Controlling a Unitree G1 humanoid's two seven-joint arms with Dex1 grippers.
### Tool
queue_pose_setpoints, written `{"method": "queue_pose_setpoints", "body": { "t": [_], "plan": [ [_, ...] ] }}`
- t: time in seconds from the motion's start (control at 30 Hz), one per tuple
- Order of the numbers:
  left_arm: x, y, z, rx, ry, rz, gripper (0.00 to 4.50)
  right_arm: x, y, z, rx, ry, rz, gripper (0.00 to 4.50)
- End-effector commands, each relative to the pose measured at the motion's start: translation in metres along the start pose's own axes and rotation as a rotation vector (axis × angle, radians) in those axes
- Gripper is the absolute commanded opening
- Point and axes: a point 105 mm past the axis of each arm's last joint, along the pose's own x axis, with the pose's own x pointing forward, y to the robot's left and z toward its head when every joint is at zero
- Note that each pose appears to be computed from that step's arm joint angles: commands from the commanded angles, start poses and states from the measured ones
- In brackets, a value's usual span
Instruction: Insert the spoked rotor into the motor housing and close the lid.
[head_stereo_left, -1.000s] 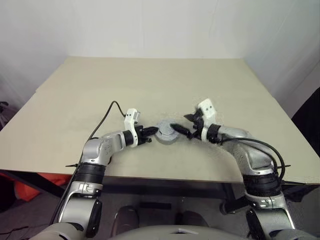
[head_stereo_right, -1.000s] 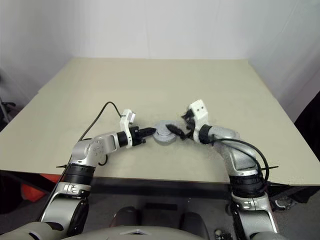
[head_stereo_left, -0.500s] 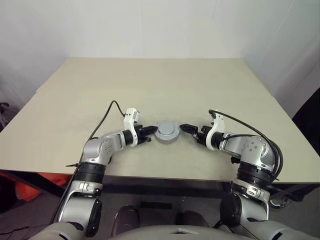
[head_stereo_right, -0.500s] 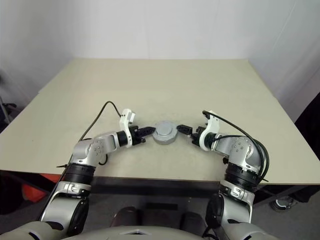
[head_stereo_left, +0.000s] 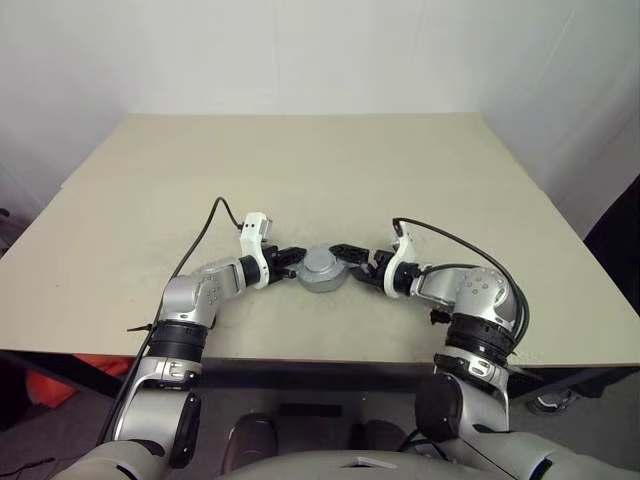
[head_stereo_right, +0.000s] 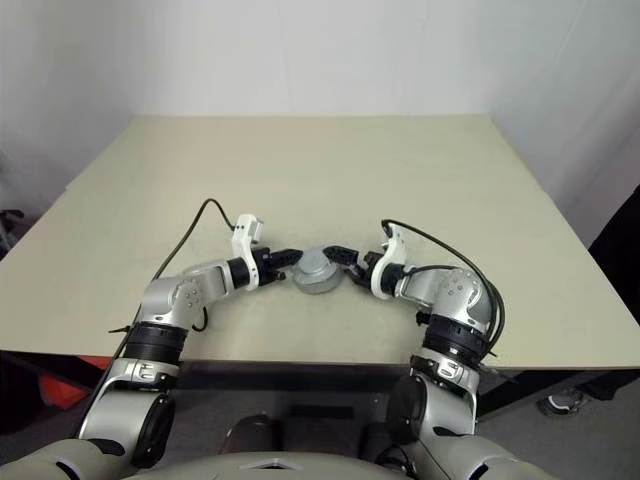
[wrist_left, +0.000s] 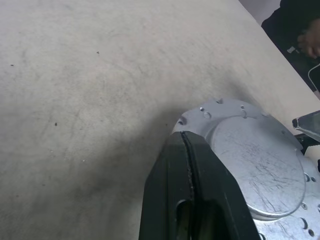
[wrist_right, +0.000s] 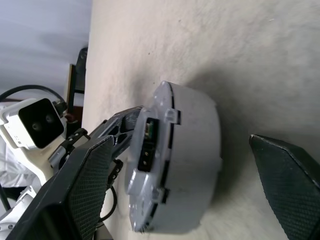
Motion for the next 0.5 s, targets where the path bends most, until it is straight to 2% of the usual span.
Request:
{"method": "queue_pose_setpoints", "body": {
  "t": [0.03, 0.17, 0.2, 0.37, 0.5],
  "plan": [
    [0.000, 0.004, -0.006, 0.003, 0.025, 0.029, 0.00, 0.011, 0.015, -0.014, -0.010, 0.076, 0.058, 3.57],
    [-0.002, 0.007, -0.004, 0.003, 0.014, 0.039, 0.00, 0.009, 0.022, -0.016, -0.011, 0.099, 0.100, 2.24],
    [-0.002, 0.008, -0.004, 0.003, 0.011, 0.042, 0.00, 0.008, 0.024, -0.017, -0.023, 0.108, 0.110, 2.10],
    [-0.002, 0.008, -0.003, 0.006, 0.007, 0.046, 0.00, 0.007, 0.019, -0.014, -0.025, 0.098, 0.085, 2.06],
    [-0.005, 0.010, 0.005, -0.017, -0.038, 0.045, 0.00, 0.006, 0.024, -0.001, 0.061, 0.041, 0.139, 2.06]
  ]
}}
